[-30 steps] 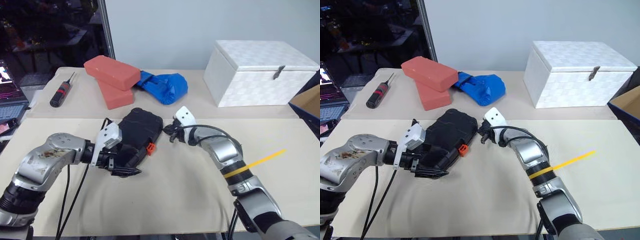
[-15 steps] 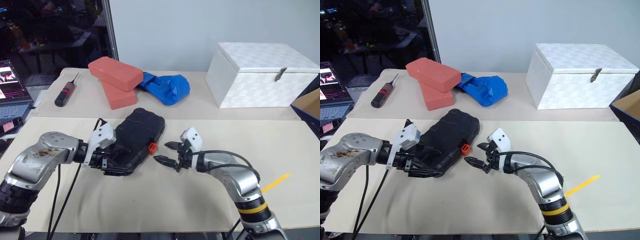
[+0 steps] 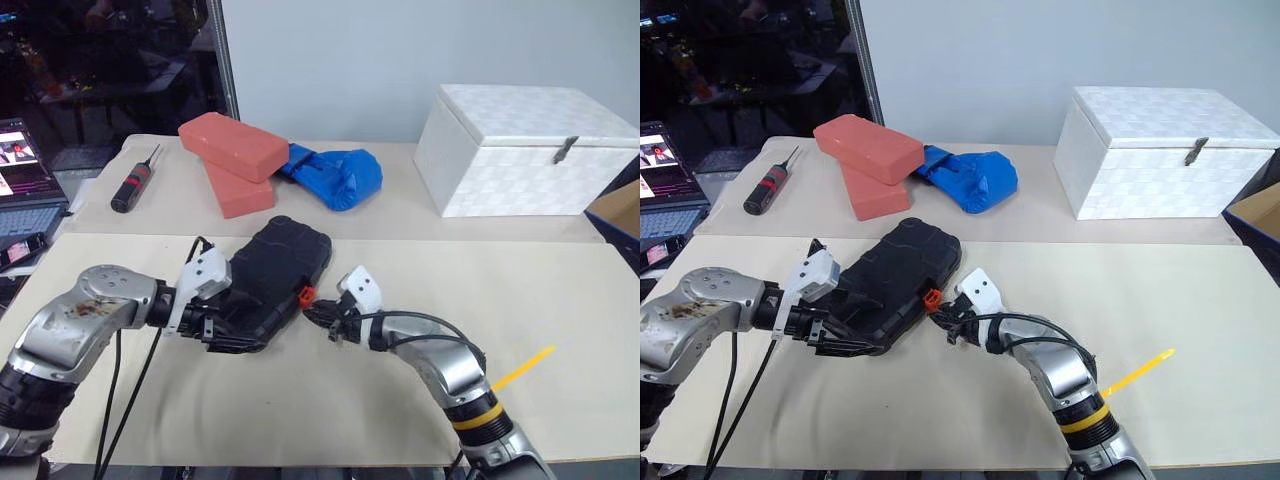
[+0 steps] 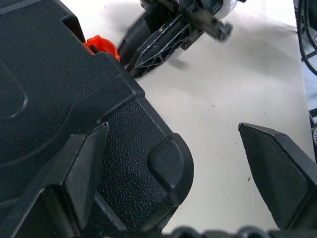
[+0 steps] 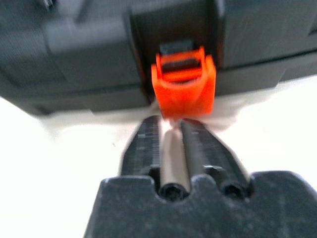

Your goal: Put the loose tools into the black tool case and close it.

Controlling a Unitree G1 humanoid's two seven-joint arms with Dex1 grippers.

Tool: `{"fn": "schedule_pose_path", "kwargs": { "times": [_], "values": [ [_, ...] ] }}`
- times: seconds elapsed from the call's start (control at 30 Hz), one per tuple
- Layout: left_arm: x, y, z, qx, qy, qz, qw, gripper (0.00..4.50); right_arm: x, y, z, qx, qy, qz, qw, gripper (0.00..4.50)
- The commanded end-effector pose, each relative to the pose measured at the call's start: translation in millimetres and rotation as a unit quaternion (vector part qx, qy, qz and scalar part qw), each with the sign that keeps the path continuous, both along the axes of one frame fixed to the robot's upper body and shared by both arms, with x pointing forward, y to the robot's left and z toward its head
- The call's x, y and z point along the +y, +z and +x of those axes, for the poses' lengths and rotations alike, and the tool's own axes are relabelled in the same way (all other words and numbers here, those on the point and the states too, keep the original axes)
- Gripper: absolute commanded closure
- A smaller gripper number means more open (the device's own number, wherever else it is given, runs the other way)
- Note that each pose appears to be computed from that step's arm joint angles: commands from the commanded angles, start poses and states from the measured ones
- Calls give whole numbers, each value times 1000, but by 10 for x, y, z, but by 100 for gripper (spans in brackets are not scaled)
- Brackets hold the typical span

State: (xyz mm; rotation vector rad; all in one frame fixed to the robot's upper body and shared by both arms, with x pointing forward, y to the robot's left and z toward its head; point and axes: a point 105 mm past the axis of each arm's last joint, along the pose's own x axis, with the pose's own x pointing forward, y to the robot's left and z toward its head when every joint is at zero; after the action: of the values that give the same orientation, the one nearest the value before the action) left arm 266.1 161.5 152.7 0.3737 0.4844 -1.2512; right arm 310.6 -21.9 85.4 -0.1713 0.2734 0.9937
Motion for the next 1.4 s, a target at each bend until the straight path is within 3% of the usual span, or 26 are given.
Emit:
{"fn": "schedule_pose_path", "kwargs": {
  "times": [0.03, 0.53, 1.4],
  "values": [
    [30, -114, -23, 16, 11, 14, 1000, 0, 90, 181, 75, -41, 2, 25, 999, 443],
    [68, -310, 15, 27, 28, 36, 999, 0, 152, 564, 121, -119, -8, 112, 987, 443],
    [10, -455, -38, 33, 40, 33, 998, 0, 585, 620, 184, -130, 48, 100, 985, 443]
  ]
}}
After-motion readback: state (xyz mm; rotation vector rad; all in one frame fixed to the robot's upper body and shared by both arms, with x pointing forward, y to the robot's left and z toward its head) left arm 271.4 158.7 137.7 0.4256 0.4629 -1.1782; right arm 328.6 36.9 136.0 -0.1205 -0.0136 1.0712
